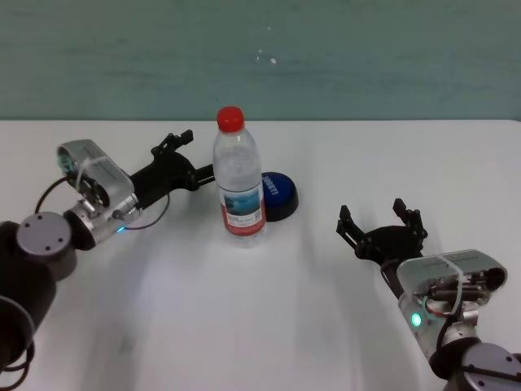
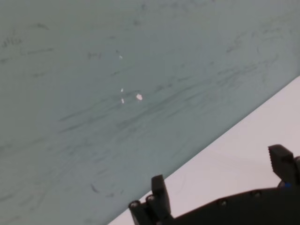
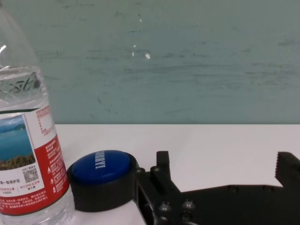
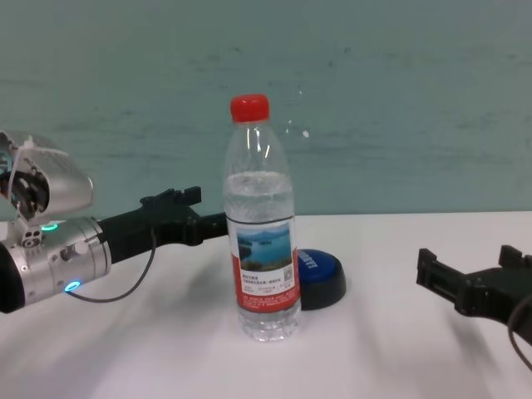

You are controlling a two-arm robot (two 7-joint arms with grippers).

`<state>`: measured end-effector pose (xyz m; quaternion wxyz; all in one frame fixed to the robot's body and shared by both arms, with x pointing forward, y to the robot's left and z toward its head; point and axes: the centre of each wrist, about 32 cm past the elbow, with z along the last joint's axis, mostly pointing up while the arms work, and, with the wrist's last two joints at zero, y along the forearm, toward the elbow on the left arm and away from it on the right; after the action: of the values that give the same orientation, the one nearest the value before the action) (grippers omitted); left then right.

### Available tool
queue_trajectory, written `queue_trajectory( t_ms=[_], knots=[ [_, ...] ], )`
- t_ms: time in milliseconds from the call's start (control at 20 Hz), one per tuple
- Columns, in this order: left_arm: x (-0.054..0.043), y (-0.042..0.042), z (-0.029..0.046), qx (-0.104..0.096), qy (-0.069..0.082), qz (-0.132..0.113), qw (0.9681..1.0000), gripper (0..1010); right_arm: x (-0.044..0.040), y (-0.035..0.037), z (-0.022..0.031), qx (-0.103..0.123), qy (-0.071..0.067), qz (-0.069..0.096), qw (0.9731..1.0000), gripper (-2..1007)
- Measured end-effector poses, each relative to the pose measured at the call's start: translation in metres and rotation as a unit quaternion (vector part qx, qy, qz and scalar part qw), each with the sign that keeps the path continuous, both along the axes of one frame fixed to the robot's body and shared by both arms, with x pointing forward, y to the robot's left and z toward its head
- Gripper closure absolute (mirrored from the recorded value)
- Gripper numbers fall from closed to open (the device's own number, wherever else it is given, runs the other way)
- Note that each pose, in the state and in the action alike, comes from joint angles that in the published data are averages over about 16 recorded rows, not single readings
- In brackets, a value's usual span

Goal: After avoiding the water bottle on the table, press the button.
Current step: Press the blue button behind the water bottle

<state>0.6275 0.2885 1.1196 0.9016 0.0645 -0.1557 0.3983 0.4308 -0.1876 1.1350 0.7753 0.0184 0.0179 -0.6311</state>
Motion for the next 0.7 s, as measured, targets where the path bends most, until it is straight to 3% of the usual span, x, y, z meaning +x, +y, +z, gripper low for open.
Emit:
queue_trajectory(
  t_ms=[400,700],
  knots=[
    [0.0016,-0.0027,0.0001,0.002,0.002,-0.001,1.0,10,0.0,0.0,0.0,0.0,0.0,0.0,1.0,1],
    [-0.0067,-0.0004,-0.0009,0.0,0.009,0.038,0.9992,10,0.0,0.0,0.0,0.0,0.0,0.0,1.0,1]
  ],
)
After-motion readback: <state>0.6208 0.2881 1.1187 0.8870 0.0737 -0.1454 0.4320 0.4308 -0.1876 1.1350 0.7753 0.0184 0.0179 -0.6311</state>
